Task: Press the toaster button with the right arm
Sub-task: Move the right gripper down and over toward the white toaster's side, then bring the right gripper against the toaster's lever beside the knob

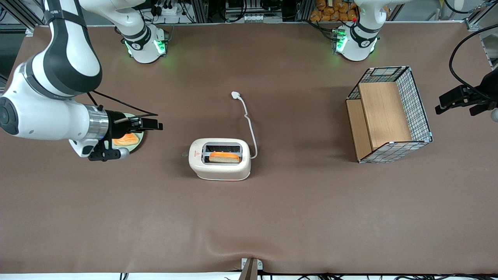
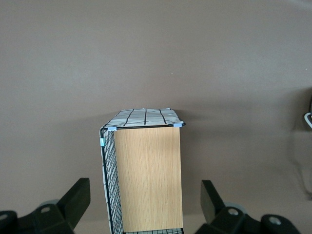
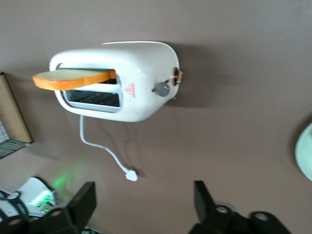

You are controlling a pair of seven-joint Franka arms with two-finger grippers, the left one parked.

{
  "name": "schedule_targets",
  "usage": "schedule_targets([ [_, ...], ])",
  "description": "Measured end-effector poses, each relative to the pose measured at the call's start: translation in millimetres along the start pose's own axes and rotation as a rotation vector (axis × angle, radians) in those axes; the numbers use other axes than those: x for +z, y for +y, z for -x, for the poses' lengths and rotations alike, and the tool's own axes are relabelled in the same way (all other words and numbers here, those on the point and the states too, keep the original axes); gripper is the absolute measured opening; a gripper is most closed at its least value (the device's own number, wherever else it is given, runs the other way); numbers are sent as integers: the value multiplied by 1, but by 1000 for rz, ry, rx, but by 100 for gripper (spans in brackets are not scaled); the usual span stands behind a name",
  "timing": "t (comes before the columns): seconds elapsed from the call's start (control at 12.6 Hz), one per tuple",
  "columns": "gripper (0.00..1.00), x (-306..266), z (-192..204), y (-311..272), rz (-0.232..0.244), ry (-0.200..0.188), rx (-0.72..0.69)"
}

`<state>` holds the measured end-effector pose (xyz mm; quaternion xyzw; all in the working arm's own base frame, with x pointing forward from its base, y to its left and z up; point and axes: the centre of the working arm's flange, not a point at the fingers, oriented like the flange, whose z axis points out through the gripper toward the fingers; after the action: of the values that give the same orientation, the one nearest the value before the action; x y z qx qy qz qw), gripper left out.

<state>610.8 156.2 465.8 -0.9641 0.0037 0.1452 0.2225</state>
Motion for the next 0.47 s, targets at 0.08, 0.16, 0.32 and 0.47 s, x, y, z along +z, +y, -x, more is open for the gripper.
schedule_targets([
  [0.08, 86, 6, -5, -1, -30, -3, 7],
  [0.16, 71, 13, -10, -1, -54, -6, 14],
  [0.32, 48, 30, -20, -6, -65, 1, 16],
  [0.47, 24, 43, -24, -14, -59, 5, 8],
])
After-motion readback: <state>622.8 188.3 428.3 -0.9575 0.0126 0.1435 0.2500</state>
